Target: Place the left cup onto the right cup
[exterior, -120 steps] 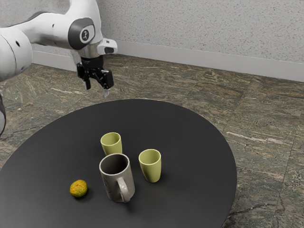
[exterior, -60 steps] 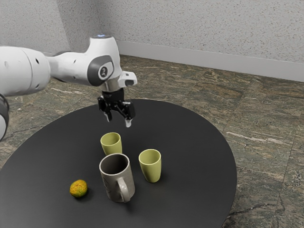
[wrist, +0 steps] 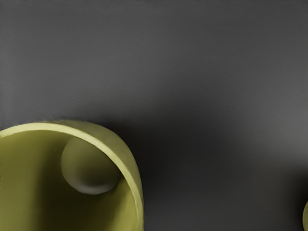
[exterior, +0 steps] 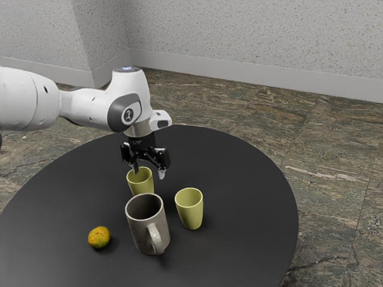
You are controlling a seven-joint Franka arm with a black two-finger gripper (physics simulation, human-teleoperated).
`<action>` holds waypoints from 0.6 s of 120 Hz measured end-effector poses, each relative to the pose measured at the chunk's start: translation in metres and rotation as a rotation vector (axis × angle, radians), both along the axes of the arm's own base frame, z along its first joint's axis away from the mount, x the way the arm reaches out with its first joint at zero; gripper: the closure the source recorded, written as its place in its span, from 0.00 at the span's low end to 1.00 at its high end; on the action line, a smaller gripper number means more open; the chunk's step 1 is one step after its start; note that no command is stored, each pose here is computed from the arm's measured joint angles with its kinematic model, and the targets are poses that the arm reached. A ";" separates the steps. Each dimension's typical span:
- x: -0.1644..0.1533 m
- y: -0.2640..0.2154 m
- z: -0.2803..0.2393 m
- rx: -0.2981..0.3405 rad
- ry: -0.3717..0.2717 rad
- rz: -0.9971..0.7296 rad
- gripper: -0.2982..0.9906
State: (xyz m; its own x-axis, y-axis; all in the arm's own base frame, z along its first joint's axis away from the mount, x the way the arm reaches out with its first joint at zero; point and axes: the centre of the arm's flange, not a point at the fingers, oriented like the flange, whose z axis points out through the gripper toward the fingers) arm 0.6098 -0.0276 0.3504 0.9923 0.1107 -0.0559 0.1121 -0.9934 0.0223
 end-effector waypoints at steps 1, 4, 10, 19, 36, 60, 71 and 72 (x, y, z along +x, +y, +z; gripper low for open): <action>0.000 0.000 -0.001 0.001 -0.001 0.002 0.25; 0.002 0.001 -0.002 0.002 -0.006 0.008 0.25; 0.004 0.001 -0.006 0.005 -0.015 0.018 0.25; 0.007 0.000 -0.013 0.010 -0.026 0.031 0.25; 0.010 0.001 -0.030 0.016 -0.035 0.057 0.25; 0.010 0.002 -0.044 0.019 -0.036 0.086 0.25; 0.007 0.004 -0.054 0.021 -0.027 0.100 0.27; 0.006 0.004 -0.055 0.022 -0.026 0.101 0.28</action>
